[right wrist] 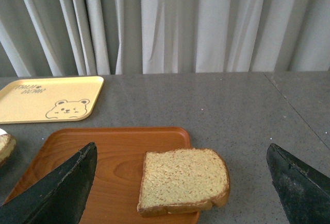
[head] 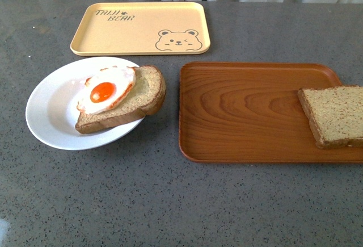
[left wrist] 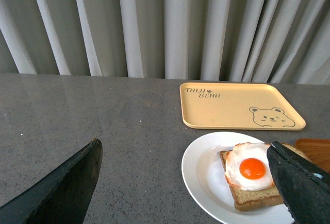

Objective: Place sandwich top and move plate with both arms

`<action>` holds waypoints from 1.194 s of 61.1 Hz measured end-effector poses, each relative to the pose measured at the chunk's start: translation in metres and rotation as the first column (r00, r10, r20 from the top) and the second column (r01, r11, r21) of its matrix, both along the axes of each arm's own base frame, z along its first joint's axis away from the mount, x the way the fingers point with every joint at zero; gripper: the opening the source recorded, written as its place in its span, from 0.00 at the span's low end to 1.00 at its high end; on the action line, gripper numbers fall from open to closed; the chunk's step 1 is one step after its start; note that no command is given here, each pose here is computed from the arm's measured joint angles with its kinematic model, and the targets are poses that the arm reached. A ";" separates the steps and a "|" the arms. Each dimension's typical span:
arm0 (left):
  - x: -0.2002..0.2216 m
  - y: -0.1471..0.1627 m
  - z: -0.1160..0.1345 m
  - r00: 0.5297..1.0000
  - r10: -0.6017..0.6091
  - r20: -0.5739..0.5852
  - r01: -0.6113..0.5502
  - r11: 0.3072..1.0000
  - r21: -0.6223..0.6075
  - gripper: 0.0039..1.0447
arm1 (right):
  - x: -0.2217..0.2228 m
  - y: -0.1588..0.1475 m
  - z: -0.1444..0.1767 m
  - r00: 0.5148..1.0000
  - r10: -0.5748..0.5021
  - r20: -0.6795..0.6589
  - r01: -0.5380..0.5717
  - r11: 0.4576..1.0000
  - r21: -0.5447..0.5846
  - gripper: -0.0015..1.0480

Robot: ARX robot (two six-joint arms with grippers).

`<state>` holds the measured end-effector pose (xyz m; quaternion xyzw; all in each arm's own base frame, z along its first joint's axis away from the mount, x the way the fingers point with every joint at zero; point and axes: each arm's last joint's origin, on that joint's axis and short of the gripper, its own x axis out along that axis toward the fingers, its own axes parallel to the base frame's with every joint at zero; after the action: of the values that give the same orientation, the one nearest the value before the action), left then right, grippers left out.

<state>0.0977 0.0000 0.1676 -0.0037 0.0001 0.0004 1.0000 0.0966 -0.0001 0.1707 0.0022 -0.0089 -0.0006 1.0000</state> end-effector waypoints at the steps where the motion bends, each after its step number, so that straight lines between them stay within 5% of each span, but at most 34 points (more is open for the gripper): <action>1: 0.000 0.000 0.000 1.000 0.000 0.000 0.000 1.000 0.000 0.92 | 0.000 0.000 0.000 1.000 0.000 0.000 0.000 1.000 0.000 0.91; 59: 0.000 0.000 0.000 1.000 0.000 0.000 0.000 1.000 0.000 0.92 | 0.000 0.000 0.000 1.000 0.000 0.000 0.000 1.000 0.000 0.91; 64: 0.000 0.000 0.000 1.000 0.000 0.000 0.000 1.000 0.000 0.92 | 0.002 -0.002 -0.001 0.965 0.099 -0.245 -0.076 0.992 0.099 0.91; 67: 0.000 0.000 0.000 1.000 -0.001 0.000 0.001 1.000 0.000 0.92 | 0.011 -0.012 0.001 0.862 0.143 -0.487 -0.031 0.972 0.231 0.91; 73: 0.000 0.000 0.000 1.000 0.000 0.000 0.000 1.000 0.000 0.92 | 0.035 -0.040 0.013 0.835 0.111 -0.540 0.074 0.948 0.309 0.91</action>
<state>0.0977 0.0000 0.1676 -0.0037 0.0001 0.0002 1.0000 0.1316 -0.0401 0.1839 0.1629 0.2792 0.0071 0.9463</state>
